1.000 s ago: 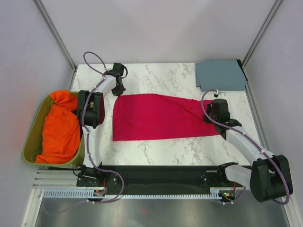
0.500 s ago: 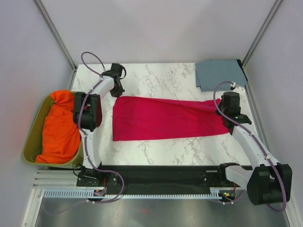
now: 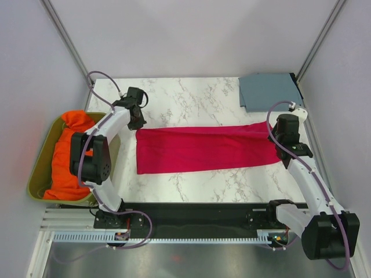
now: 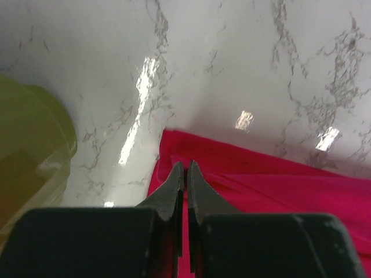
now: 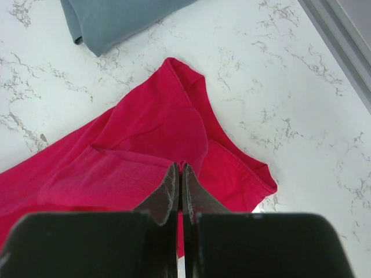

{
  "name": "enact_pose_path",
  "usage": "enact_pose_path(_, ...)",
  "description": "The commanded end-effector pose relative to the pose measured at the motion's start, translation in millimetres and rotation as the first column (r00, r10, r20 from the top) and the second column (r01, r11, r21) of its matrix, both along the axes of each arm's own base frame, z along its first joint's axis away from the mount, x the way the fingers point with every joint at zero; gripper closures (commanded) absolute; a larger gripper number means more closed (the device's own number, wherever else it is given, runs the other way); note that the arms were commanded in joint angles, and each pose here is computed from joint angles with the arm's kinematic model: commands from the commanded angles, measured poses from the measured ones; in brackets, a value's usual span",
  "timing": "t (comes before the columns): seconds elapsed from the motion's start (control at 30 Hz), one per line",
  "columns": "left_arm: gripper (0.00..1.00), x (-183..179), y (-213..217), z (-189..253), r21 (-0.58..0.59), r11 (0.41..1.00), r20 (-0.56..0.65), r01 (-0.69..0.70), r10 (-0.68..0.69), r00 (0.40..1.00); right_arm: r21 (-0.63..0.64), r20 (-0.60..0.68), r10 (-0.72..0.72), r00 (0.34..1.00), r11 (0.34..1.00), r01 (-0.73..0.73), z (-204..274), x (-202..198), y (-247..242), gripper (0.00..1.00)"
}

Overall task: Fold and stack the t-shirts
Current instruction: Fold the tshirt

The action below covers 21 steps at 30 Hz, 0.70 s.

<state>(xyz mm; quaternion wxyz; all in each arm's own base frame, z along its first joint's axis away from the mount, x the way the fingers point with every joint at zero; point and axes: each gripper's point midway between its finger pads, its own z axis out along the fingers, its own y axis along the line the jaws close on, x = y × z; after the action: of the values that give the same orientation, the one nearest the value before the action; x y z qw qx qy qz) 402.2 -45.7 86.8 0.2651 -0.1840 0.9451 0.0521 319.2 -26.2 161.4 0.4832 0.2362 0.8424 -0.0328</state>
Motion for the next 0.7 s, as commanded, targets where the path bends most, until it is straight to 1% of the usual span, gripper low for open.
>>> enact_pose_path(0.0,0.98,-9,4,16,0.033,0.999,0.054,0.007,-0.009,0.998,-0.015,0.013,-0.055,0.998,0.998,0.055,2,-7,-10,1.0)
enact_pose_path(0.27,0.98,-46,-4,8,0.035,0.999,0.038,0.011,-0.012,0.999,-0.04,-0.04,-0.134,0.99,0.99,0.133,-18,-18,-28,1.0)
enact_pose_path(0.37,0.91,-67,-6,-2,0.028,0.999,0.005,0.028,-0.028,1.0,-0.034,-0.073,-0.147,0.986,0.989,0.145,-31,-22,-28,1.0)
enact_pose_path(0.4,0.82,-73,-7,-4,0.029,0.999,0.0,0.025,-0.025,1.0,-0.024,-0.077,-0.161,0.984,0.987,0.16,-35,-24,-28,1.0)
enact_pose_path(0.43,0.78,-79,-7,-5,0.027,0.999,-0.005,0.025,-0.025,1.0,-0.024,-0.086,-0.182,0.98,0.983,0.18,-39,-27,-30,0.99)
enact_pose_path(0.47,0.74,-89,-5,-5,0.02,1.0,-0.004,0.02,-0.02,1.0,-0.021,-0.105,-0.193,0.976,0.981,0.191,-48,-31,-31,0.95)
enact_pose_path(0.5,0.69,-94,-3,-6,0.018,1.0,-0.005,0.012,-0.012,1.0,-0.01,-0.112,-0.211,0.971,0.977,0.211,-53,-34,-31,0.76)
enact_pose_path(0.53,0.66,-99,-2,-5,0.016,1.0,-0.004,0.009,-0.009,1.0,-0.001,-0.124,-0.25,0.96,0.968,0.252,-59,-39,-41,0.59)
enact_pose_path(0.57,0.62,-104,0,-2,0.013,1.0,0.003,0.008,-0.008,1.0,0.009,-0.145,-0.246,0.958,0.968,0.25,-67,-41,-40,0.2)
enact_pose_path(0.6,0.54,-107,-1,0,0.012,1.0,-0.001,0.017,-0.017,1.0,0.015,-0.153,-0.245,0.957,0.968,0.25,-71,-41,-39,0.09)
enact_pose_path(0.63,0.51,-111,1,2,0.018,1.0,-0.014,0.018,-0.018,1.0,0.025,-0.162,-0.254,0.954,0.965,0.261,-74,-42,-39,0.05)
enact_pose_path(0.67,0.5,-113,2,5,0.025,1.0,-0.02,0.019,-0.018,1.0,0.032,-0.171,-0.252,0.953,0.965,0.261,-77,-41,-38,0.03)
